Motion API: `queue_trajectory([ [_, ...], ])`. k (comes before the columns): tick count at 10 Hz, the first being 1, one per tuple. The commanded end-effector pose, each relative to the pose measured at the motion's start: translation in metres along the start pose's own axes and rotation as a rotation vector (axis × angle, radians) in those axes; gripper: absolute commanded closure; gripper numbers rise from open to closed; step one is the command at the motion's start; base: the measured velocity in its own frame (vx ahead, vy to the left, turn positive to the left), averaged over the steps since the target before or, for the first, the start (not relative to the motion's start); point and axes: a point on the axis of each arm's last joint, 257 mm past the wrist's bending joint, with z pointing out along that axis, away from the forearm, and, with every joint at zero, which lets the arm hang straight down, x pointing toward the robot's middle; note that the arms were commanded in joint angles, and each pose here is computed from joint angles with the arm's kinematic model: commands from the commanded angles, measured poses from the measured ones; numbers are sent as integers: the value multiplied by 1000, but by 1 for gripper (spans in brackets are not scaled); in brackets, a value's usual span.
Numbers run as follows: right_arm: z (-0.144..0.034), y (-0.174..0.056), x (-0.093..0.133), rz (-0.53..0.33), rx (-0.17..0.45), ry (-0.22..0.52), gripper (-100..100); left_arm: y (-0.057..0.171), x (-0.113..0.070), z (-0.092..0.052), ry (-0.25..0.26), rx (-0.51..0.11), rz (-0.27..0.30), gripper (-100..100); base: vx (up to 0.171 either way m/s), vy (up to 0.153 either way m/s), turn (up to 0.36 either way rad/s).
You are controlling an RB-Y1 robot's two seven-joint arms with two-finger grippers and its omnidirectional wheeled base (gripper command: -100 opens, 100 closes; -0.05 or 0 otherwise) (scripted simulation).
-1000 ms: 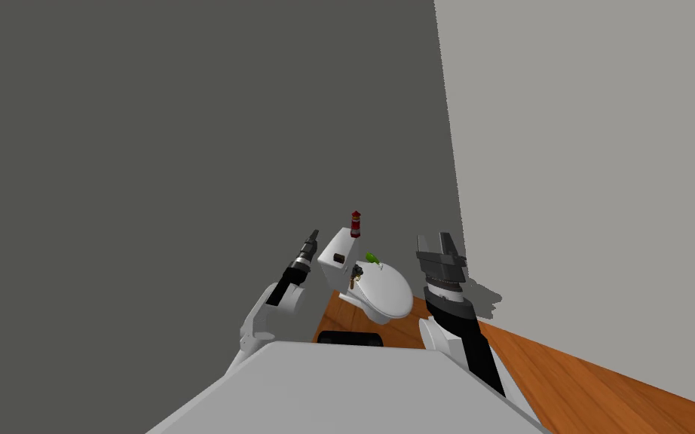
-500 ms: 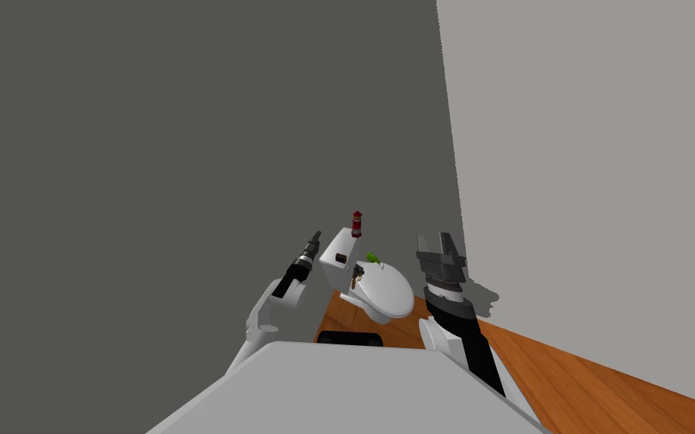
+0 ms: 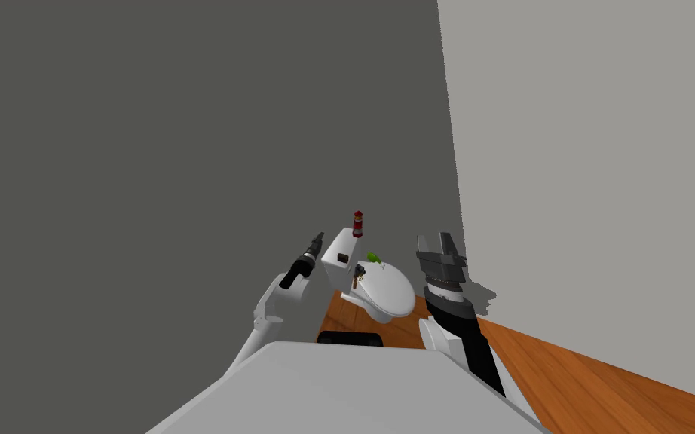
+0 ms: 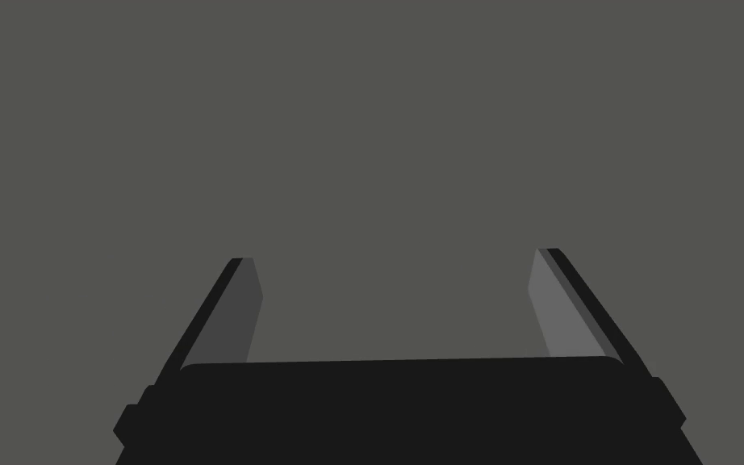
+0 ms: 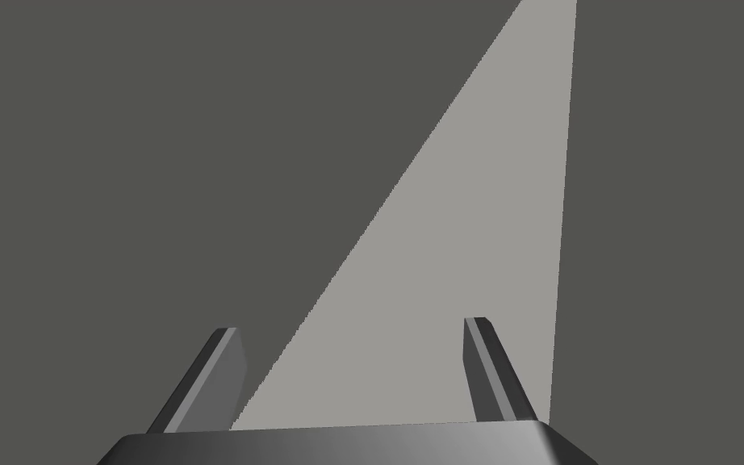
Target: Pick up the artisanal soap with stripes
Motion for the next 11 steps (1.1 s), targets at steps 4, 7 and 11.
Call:
queue_trajectory([
  [4, 0, 0, 0, 0, 0, 0, 0, 18, 7, 17, 24, -96, 2, -100, -1, 29, -20],
  [7, 0, 0, 0, 0, 0, 0, 0, 31, 11, 24, 35, -160, 1, -100, 2, 24, -16],
  [11, 0, 0, 0, 0, 0, 0, 0, 53, 15, 27, 48, -261, 0, -100, 3, 25, -20],
])
